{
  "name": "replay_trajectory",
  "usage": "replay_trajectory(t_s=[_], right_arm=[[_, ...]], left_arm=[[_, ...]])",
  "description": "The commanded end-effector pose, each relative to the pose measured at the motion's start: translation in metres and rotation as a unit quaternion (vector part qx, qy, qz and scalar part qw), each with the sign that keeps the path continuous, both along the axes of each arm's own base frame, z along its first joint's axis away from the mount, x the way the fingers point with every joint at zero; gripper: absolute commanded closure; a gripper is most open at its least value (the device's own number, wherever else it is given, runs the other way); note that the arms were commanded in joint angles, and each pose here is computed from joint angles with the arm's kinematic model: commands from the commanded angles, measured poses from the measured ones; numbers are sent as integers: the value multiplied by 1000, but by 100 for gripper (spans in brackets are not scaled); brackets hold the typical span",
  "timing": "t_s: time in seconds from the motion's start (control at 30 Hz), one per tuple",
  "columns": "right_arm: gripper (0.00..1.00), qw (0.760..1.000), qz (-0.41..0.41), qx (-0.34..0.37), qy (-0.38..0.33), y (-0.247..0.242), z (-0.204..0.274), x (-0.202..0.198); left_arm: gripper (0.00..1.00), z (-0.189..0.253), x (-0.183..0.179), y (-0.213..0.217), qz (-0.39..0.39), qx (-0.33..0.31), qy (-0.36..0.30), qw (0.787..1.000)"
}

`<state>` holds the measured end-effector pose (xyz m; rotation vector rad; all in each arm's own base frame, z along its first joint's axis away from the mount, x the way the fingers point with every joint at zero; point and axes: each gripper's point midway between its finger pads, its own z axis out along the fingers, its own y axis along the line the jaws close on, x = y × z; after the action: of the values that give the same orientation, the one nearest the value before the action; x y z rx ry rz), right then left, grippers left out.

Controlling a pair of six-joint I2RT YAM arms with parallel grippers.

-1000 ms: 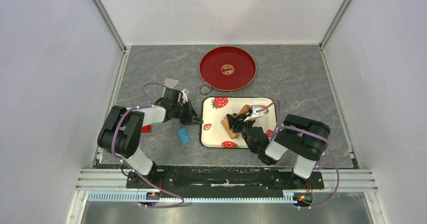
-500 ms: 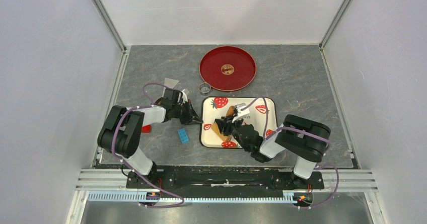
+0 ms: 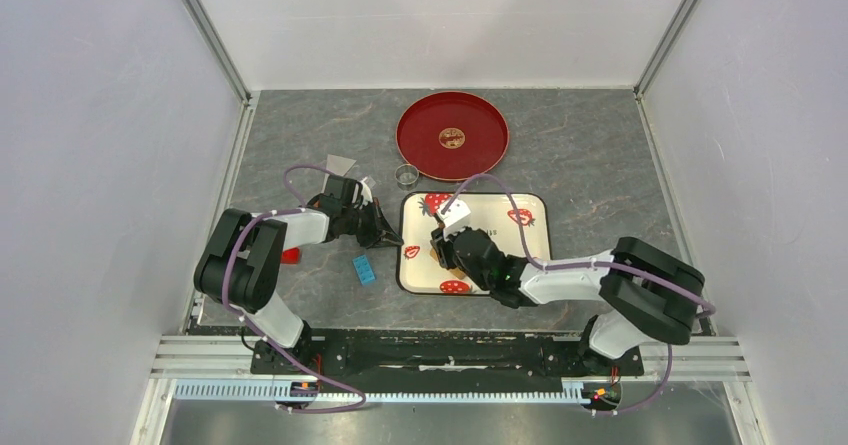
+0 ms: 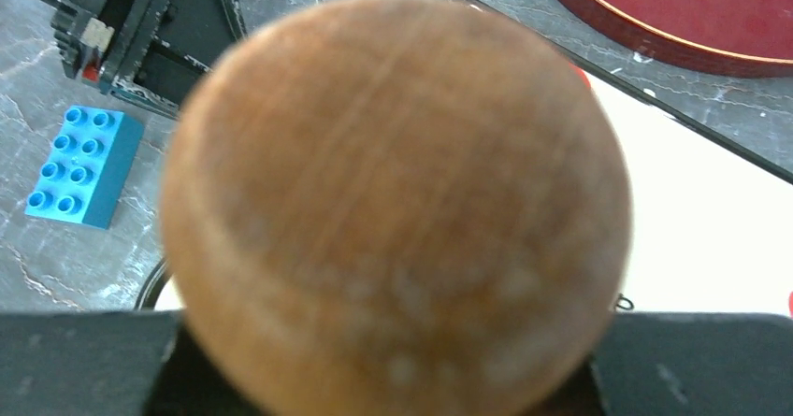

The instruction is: Roll out the dumpling wrappers from the dough

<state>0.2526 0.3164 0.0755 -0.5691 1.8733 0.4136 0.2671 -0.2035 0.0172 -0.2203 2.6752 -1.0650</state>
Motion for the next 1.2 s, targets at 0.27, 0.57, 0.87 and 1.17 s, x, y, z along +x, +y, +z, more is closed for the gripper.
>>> replay_trajectory(t_s=[0.27, 0.57, 0.87, 1.17], right_arm=[[100, 991, -88, 85, -58, -42, 84, 40], [100, 987, -106, 112, -54, -59, 77, 69], [100, 990, -105, 91, -26, -65, 25, 63], [100, 993, -111, 28, -16, -89, -21, 48]], left_arm=[[98, -56, -24, 35, 40, 109, 68, 991], [98, -56, -23, 35, 40, 108, 69, 991], [98, -56, -23, 35, 39, 107, 69, 991], [98, -56, -24, 35, 37, 107, 71, 991]])
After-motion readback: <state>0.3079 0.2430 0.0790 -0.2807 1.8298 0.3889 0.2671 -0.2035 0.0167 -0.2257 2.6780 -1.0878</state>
